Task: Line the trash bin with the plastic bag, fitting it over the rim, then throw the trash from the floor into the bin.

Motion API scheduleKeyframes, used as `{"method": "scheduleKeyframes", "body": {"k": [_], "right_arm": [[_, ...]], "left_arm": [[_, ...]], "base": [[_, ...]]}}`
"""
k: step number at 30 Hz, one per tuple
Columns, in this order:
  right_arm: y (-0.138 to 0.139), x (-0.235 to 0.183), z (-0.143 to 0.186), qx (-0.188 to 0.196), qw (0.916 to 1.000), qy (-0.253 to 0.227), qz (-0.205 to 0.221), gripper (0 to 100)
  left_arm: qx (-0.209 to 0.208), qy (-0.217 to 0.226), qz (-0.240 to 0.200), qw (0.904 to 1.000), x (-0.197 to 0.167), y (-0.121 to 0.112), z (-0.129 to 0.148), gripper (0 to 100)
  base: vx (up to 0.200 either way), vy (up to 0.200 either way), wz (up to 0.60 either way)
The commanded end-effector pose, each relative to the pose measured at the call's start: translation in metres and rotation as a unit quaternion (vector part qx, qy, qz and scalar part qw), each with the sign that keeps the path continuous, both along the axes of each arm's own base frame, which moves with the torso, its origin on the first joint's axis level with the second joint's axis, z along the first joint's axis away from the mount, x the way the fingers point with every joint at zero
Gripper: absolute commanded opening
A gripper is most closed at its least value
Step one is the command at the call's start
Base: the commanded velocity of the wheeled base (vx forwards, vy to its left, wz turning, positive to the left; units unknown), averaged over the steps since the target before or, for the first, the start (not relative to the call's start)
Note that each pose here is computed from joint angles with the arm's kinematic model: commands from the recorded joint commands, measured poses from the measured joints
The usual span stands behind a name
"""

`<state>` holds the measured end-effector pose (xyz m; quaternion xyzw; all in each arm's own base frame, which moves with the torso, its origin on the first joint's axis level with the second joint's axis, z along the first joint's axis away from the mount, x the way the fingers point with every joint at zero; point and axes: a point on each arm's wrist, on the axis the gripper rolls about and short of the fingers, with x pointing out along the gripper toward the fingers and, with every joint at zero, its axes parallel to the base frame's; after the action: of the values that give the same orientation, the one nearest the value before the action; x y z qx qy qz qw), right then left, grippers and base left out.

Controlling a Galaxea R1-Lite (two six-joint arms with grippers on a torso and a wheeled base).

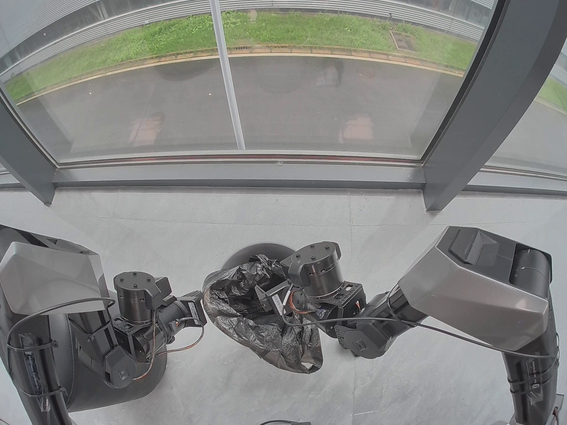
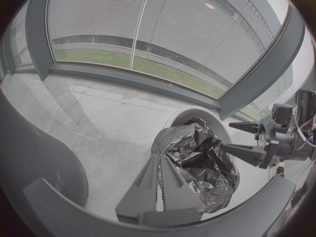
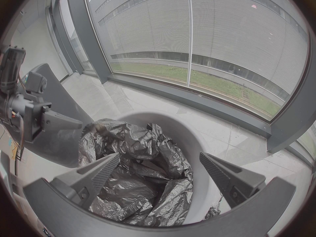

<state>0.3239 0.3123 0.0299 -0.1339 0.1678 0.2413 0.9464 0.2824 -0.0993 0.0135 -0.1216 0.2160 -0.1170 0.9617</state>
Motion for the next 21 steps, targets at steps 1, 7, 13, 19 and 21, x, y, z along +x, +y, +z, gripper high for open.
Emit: {"method": "scheduleKeyframes", "body": {"k": [1, 7, 13, 19, 21], "right_arm": [[-0.003, 0.007, -0.008, -0.004, 1.0000, 0.004, -0.007, 100], [-0.005, 0.009, -0.006, -0.002, 0.9999, 0.002, -0.011, 100], [-0.008, 0.012, -0.006, -0.002, 0.9999, 0.002, -0.015, 100], [-0.007, 0.012, -0.007, 0.000, 0.9999, 0.000, -0.014, 100], [-0.007, 0.012, -0.006, 0.000, 0.9999, 0.000, -0.014, 100]], "left_arm": [[-0.015, -0.002, -0.006, 0.9999, -0.003, -0.001, 0.005, 0], [-0.055, 0.008, -0.055, 0.9969, -0.016, -0.006, 0.015, 0], [-0.052, 0.020, -0.062, 0.9965, -0.019, -0.008, 0.011, 0], [-0.049, 0.033, -0.069, 0.9959, -0.015, -0.013, 0.000, 0], [-0.049, 0.035, -0.070, 0.9958, -0.018, -0.013, 0.002, 0]], "base": [[0.000, 0.000, 0.00], [0.000, 0.000, 0.00], [0.000, 0.000, 0.00], [0.000, 0.000, 0.00], [0.000, 0.000, 0.00]]}}
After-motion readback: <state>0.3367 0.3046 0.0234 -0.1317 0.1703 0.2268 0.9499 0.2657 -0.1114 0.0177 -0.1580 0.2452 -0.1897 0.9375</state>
